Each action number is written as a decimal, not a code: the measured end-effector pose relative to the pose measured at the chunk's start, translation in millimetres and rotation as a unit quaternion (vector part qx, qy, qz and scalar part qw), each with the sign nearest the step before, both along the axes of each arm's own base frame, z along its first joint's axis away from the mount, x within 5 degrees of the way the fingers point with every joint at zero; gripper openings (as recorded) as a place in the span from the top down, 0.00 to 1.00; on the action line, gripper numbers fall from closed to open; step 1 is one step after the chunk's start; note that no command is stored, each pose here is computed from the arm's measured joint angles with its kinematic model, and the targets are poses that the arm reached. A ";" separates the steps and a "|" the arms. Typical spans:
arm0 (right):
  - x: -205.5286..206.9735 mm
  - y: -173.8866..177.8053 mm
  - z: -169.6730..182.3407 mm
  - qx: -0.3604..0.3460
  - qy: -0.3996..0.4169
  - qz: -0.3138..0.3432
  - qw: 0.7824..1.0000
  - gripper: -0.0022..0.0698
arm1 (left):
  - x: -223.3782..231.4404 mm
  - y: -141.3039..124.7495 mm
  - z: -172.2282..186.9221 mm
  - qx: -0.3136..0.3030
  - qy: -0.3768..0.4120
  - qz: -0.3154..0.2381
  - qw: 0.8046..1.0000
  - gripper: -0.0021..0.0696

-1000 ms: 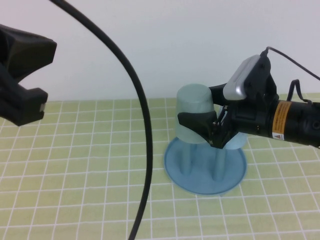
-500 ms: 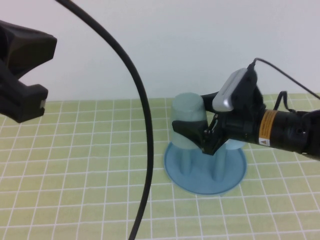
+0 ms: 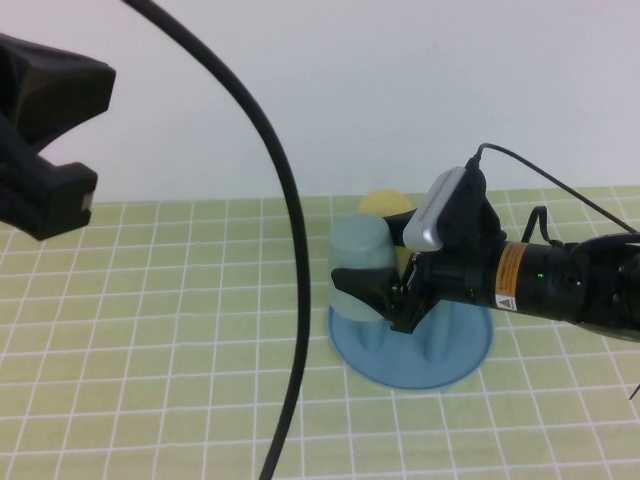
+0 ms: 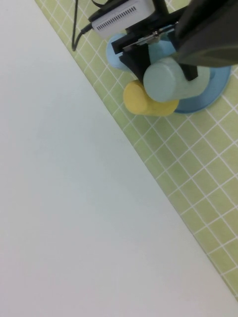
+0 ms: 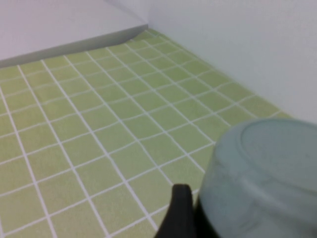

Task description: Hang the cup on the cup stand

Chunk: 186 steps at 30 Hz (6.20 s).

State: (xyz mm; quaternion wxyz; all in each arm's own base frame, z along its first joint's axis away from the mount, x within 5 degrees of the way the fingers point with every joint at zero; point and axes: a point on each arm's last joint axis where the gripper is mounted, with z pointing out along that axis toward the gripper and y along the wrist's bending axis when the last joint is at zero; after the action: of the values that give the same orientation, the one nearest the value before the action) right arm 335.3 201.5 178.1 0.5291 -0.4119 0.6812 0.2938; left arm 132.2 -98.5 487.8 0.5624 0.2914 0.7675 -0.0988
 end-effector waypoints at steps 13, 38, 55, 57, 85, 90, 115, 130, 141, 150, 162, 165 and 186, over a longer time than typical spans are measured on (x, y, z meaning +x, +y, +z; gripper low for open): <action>0.2 0.4 -2.2 0.002 0.002 0.001 1.000 0.02 | 0.0 -0.1 0.2 -0.001 -0.001 0.000 1.000 0.97; -97.5 -37.4 206.8 0.088 -0.269 0.031 0.959 0.80 | 23.6 -18.2 -56.9 -0.002 -0.011 0.014 1.000 0.97; -178.3 -58.0 190.1 0.007 -0.062 0.142 0.988 0.97 | 25.7 -26.5 -131.0 -0.008 -0.009 -0.011 1.000 0.97; -182.1 -59.3 182.1 0.005 -0.047 0.144 0.988 0.97 | 22.4 -22.0 -135.6 -0.008 -0.014 -0.006 1.000 0.97; -197.9 -95.1 116.9 -0.001 -0.001 -0.062 0.998 0.97 | -42.6 84.8 -138.2 -0.124 -0.076 0.212 0.966 0.97; -189.9 -100.1 122.7 0.057 0.026 -0.128 0.990 0.97 | -62.7 107.0 -131.2 -0.138 -0.127 0.297 0.936 0.97; -197.8 -137.9 145.8 0.081 -0.050 -0.269 0.958 0.97 | -90.0 101.5 -215.6 -0.128 -0.106 0.292 0.942 0.97; -288.5 -175.2 177.1 0.115 -0.271 -0.335 0.895 0.97 | -79.1 98.2 -312.5 -0.084 -0.042 0.296 0.950 0.97; -288.6 -178.3 177.2 0.164 -0.285 -0.346 0.879 0.97 | -79.6 97.9 -314.6 -0.080 -0.031 0.295 0.952 0.97; -293.1 -194.3 102.6 0.000 -0.151 -0.436 0.887 0.97 | -79.4 98.0 -314.8 -0.077 -0.030 0.295 0.952 0.97; -284.8 -190.6 37.4 -0.065 -0.088 -0.410 0.905 0.97 | -79.3 97.9 -314.8 -0.080 -0.029 0.295 0.952 0.97; -282.7 -192.8 26.1 -0.084 -0.085 -0.417 0.901 0.97 | -79.3 97.9 -314.8 -0.080 -0.029 0.295 0.952 0.97; -283.6 -195.4 -9.0 -0.083 -0.021 -0.442 0.893 0.97 | -79.3 97.9 -314.8 -0.079 -0.029 0.294 0.952 0.97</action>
State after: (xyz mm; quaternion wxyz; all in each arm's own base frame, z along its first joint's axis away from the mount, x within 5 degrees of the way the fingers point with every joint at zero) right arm 51.7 6.1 169.2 0.5821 -0.1173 0.8037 -0.0368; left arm 52.8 -0.6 173.0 0.6099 0.0098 0.7922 0.0193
